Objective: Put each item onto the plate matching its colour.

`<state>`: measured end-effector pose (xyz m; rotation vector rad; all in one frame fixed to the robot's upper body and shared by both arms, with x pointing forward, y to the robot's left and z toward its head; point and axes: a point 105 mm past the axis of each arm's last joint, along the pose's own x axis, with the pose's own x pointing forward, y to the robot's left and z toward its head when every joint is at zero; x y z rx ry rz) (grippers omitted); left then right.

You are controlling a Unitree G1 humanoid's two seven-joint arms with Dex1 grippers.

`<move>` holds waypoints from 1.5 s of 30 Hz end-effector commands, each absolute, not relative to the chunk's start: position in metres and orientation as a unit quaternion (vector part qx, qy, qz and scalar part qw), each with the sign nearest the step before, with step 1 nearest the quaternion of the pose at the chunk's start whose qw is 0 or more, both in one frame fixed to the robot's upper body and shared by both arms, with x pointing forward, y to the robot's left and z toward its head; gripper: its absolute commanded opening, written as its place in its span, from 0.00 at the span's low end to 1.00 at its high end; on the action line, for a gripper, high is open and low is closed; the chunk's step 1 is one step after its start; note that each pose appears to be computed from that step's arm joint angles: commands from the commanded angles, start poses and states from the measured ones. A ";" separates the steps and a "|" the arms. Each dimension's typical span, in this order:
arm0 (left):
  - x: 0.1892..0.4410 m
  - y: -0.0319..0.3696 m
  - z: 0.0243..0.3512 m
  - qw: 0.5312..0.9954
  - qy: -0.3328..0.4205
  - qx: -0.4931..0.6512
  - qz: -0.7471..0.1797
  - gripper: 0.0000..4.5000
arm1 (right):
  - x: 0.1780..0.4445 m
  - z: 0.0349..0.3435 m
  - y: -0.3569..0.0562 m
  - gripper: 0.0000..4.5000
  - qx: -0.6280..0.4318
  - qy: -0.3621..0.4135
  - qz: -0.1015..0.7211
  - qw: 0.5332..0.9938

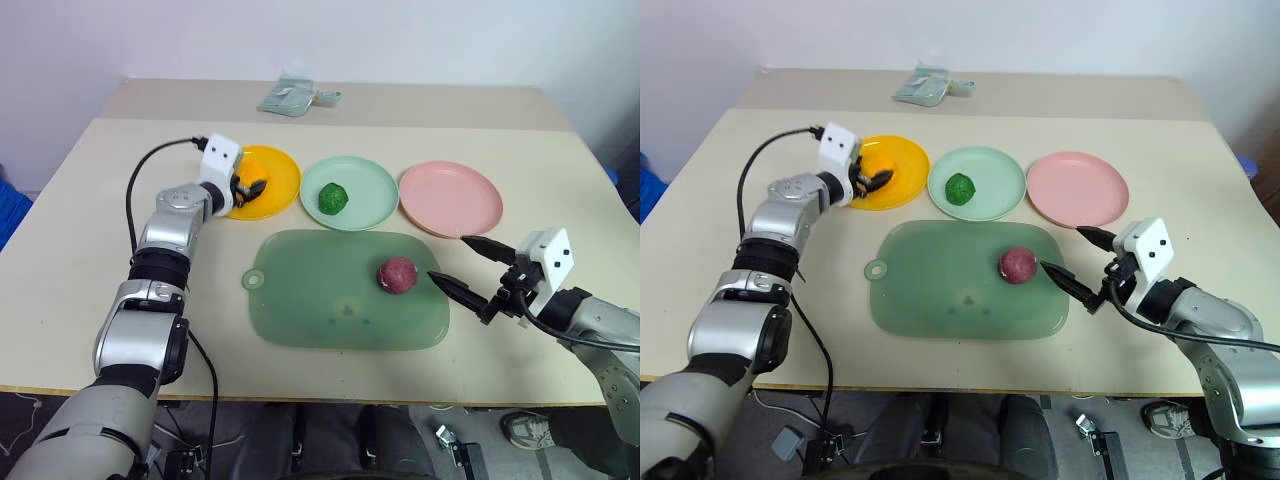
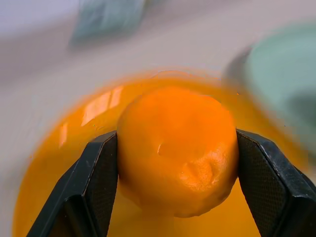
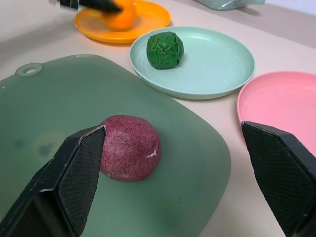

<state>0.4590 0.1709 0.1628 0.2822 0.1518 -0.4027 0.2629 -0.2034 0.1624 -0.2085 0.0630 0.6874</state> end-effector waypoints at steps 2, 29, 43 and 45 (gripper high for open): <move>0.466 0.167 0.188 0.971 0.033 0.132 -0.196 0.99 | 0.263 0.171 -0.202 1.00 -0.118 0.015 0.340 0.933; 0.282 0.087 0.139 0.771 0.039 0.165 -0.614 1.00 | 0.314 0.156 -0.165 0.51 -0.080 0.015 0.316 0.945; 0.284 0.090 0.138 0.817 0.026 0.144 -0.558 1.00 | 0.416 0.175 -0.241 1.00 -0.114 -0.018 0.048 0.992; 0.290 0.100 0.139 0.837 0.023 0.143 -0.527 1.00 | 0.407 0.188 -0.244 1.00 -0.131 -0.054 0.065 0.988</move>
